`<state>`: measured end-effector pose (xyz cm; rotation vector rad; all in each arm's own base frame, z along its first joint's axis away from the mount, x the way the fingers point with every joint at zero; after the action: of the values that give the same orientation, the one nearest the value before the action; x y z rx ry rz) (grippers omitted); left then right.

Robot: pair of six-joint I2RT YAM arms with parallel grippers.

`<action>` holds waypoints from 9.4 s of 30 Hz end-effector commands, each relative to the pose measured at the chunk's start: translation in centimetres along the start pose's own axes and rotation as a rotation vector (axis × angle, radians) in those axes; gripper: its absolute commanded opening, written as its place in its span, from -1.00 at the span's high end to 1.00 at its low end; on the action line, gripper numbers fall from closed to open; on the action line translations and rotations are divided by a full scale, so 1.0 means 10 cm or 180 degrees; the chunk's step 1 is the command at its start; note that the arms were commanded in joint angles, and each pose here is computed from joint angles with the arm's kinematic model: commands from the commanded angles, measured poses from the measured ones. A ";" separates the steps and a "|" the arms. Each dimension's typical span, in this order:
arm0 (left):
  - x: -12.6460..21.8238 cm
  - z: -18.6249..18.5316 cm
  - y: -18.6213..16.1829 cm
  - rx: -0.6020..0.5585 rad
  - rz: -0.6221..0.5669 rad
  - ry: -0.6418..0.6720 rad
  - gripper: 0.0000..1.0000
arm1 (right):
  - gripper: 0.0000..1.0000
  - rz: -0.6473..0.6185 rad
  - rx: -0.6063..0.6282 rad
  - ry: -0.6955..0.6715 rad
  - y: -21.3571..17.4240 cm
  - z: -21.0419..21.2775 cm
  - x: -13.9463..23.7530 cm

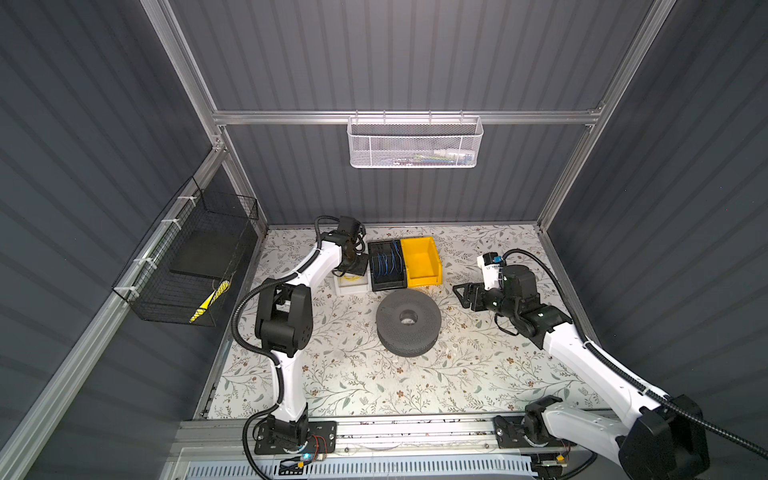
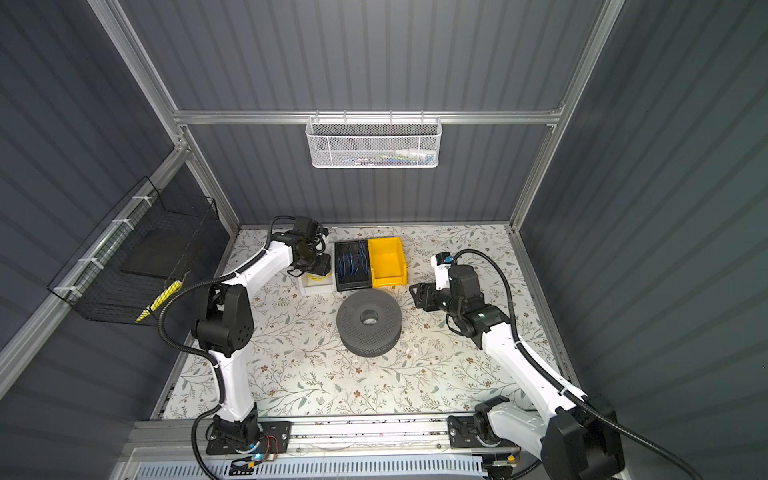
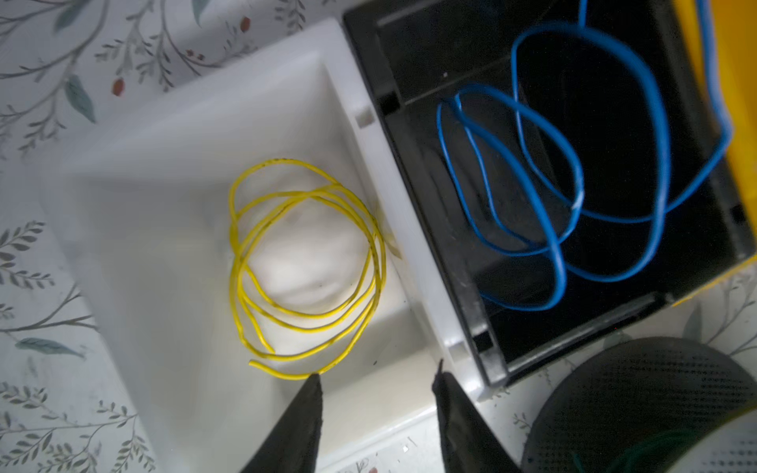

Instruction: Wrap the cables

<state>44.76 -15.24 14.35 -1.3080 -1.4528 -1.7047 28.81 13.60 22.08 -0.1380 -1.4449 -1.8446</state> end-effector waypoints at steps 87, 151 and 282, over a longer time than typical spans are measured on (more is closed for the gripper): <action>2.87 -1.40 -0.29 0.0465 -0.0488 -0.4221 1.00 | -0.52 -0.0402 0.0010 0.2172 0.85 1.08 0.46; 3.05 -1.57 -0.47 0.0171 -0.0603 -0.4019 1.00 | 1.00 -0.0615 0.0240 0.1536 0.93 0.97 0.26; 2.95 -0.38 -0.10 0.1053 -0.1411 -0.1931 1.00 | 0.10 0.1150 -0.1997 -0.0504 -1.08 -1.24 -0.08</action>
<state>32.34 -13.38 40.60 -1.4517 -2.4121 -1.2219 27.71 3.27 9.38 -0.8292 -0.8744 -1.9601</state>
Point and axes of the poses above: each gripper's point midway between its finger pads, its own x axis back along the fingers, its own z axis along the line the jaws close on, y = z × x, the point moved 5 cm from there along x, back along the fingers, and after that the axes turned 2 degrees about x, right-handed, at the moved point
